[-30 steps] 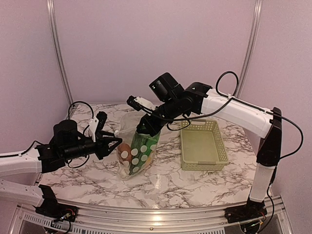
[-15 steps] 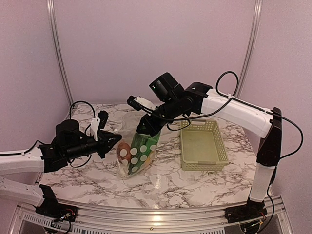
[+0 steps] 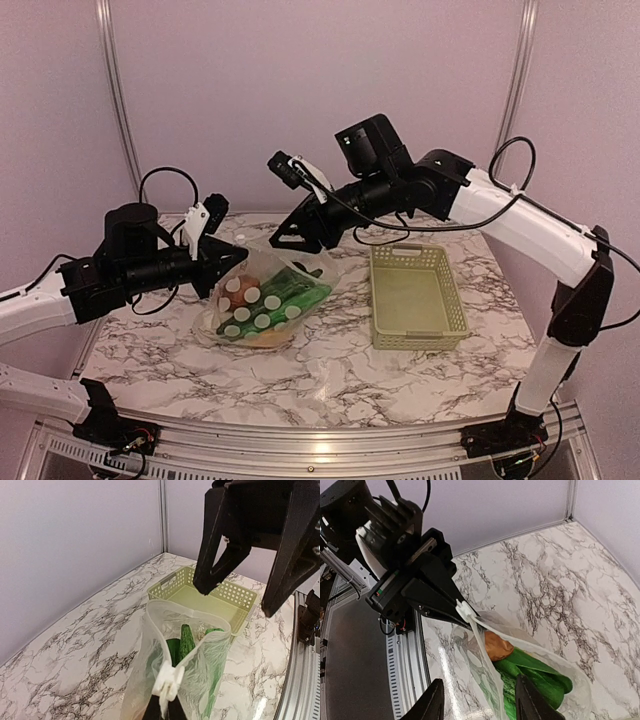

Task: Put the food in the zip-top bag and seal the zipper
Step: Pass from the right arm to the left, then pass from the left arm to the right, then hold the zipper food storage bag, then zip the zipper on the zipper food storage bag, then place the zipper food storage bag at the center of the board.

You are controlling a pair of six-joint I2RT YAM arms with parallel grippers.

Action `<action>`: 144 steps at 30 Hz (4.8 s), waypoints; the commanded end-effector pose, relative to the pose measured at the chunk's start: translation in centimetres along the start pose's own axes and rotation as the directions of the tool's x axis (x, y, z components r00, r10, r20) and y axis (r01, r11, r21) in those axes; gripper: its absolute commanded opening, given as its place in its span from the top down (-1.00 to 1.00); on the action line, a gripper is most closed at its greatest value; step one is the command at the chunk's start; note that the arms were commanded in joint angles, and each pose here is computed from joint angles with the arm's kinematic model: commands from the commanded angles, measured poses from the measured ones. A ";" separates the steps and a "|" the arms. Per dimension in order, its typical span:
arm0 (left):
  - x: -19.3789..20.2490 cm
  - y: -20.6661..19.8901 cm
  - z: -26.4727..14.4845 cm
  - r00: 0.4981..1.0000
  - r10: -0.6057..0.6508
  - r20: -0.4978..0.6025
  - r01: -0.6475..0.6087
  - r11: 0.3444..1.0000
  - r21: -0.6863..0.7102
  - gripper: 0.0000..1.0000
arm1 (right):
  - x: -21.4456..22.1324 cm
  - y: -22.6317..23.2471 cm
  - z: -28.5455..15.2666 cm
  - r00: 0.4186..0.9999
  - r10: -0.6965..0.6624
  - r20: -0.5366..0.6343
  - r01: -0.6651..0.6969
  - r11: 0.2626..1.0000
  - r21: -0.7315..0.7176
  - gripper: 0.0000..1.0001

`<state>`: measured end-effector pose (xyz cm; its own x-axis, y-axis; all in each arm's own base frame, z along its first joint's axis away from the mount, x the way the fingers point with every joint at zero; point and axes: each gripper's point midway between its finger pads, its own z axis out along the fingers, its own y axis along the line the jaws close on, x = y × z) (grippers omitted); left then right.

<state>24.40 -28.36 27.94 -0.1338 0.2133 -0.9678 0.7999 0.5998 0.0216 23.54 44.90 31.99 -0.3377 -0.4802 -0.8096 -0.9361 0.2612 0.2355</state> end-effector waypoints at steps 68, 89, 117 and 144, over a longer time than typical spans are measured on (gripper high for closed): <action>-2.5 -2.2 -1.3 0.995 0.095 -0.021 -0.091 0.988 0.125 0.98 | -3.1 4.5 4.0 0.917 -0.383 0.109 0.388 0.921 -0.025 0.85; -1.9 0.8 -2.5 0.990 0.133 -0.051 -0.135 0.990 -0.036 1.00 | 2.2 -4.3 1.2 0.966 -0.243 -0.089 0.251 0.964 0.089 0.83; -0.7 4.3 -4.3 0.993 0.104 -0.057 -0.111 0.984 -0.140 1.00 | 10.3 -12.4 -5.9 0.961 -0.110 -0.253 0.190 0.929 0.319 0.83; 2.2 5.0 -1.5 0.996 0.040 -0.084 -0.051 0.989 -0.136 1.00 | 11.2 -10.6 -2.9 0.967 -0.118 -0.227 0.153 0.978 0.142 0.22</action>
<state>26.98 -23.63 26.54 -0.1523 0.3098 -0.9385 0.7209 0.6844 0.1089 29.52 32.39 21.67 -0.2372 -0.7282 -0.6430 -0.9376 0.3449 -0.0448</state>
